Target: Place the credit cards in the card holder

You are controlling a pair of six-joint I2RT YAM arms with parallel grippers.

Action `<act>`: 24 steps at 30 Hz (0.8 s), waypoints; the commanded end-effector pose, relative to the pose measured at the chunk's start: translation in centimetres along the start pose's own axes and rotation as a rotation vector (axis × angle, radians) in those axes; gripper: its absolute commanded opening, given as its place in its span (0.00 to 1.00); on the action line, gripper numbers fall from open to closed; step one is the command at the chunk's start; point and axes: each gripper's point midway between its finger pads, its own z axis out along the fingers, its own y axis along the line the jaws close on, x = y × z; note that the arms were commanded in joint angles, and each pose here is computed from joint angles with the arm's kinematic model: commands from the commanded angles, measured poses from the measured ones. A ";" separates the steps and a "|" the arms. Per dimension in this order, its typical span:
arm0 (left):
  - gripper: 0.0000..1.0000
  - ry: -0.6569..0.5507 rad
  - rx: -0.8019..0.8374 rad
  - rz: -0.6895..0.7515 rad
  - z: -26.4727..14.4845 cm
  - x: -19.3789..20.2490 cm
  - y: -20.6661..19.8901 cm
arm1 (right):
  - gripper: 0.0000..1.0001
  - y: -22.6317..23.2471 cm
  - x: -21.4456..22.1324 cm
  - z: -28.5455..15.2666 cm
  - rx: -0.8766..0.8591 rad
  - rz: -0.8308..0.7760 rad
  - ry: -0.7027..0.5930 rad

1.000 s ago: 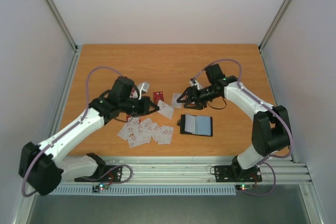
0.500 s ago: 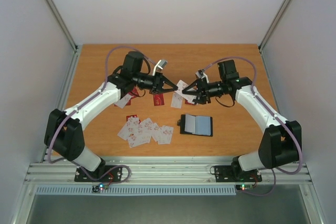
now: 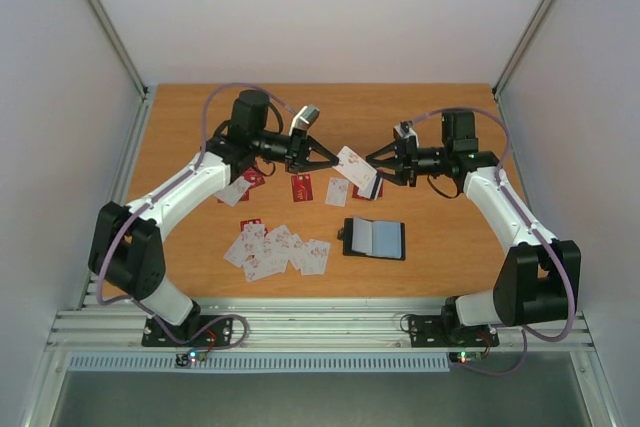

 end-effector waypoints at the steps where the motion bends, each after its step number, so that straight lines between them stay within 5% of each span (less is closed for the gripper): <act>1: 0.00 0.012 0.066 0.083 0.1 -1.2 -2.0 | 0.35 1.8 1.1 0.1 -0.055 -0.031 0.047; 16: 0.00 0.031 0.073 0.048 0.7 -2.0 -1.2 | 0.22 3.8 3.3 1.3 -0.106 -0.069 0.143; 24: 0.00 0.037 0.072 0.038 0.7 -1.9 -0.8 | 0.01 3.6 3.3 1.3 -0.096 -0.067 0.134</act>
